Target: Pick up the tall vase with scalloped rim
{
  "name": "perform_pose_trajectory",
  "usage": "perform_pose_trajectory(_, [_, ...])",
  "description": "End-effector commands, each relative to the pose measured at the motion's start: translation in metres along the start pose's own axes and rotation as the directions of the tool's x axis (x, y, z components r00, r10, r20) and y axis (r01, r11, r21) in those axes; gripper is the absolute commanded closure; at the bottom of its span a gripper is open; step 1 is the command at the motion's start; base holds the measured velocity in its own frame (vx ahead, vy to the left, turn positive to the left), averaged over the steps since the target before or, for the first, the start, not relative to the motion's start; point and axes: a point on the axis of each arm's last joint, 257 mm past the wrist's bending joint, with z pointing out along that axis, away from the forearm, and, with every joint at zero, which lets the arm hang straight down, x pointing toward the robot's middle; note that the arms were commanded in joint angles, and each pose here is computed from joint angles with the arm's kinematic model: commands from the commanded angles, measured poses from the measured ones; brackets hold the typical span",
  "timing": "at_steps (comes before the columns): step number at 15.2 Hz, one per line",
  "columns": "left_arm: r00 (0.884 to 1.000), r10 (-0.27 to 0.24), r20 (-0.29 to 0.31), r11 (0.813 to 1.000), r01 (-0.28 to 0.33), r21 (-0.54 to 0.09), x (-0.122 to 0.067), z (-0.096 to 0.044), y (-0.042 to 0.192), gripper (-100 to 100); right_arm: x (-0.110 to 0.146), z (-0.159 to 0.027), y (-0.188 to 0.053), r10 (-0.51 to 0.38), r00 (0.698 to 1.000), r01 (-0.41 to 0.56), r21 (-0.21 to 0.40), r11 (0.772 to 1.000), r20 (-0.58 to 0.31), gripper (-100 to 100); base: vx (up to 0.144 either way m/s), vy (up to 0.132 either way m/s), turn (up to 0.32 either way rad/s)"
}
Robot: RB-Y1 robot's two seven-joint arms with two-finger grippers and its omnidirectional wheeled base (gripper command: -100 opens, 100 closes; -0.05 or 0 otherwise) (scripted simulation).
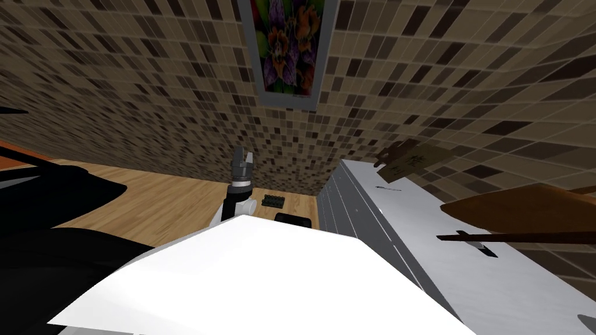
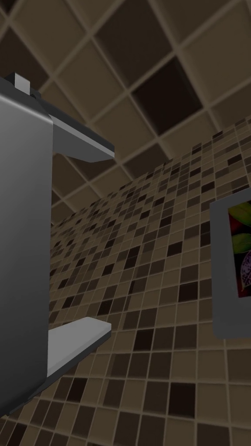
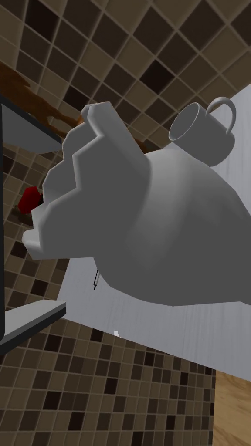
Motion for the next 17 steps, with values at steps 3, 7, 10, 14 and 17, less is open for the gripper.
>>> perform_pose_trajectory(3, [1.000,0.000,0.000,1.000,0.000,0.000,0.000,0.000,0.000,0,0.006,-0.005,0.009,-0.016,0.994,0.011,-0.045,0.999,-0.112,-100,0.050,-0.023,0.026])
perform_pose_trajectory(7, [1.000,0.000,0.000,1.000,0.000,0.000,0.000,0.000,0.000,0,0.015,-0.008,0.020,-0.030,0.976,0.008,-0.098,0.995,-0.218,-100,0.038,-0.021,0.029])
perform_pose_trajectory(10, [1.000,0.000,0.000,1.000,0.000,0.000,0.000,0.000,0.000,0,0.019,-0.015,0.023,-0.036,0.958,0.004,-0.113,0.994,-0.285,-100,0.030,-0.017,0.016])
perform_pose_trajectory(14, [1.000,0.000,0.000,1.000,0.000,0.000,0.000,0.000,0.000,0,0.031,-0.009,0.022,-0.036,0.953,0.002,-0.114,0.994,-0.301,-100,0.021,-0.006,0.012])
perform_pose_trajectory(17, [1.000,0.000,0.000,1.000,0.000,0.000,0.000,0.000,0.000,0,0.035,-0.008,0.022,-0.034,0.953,-0.001,-0.115,0.993,-0.300,-100,0.053,0.000,0.005])
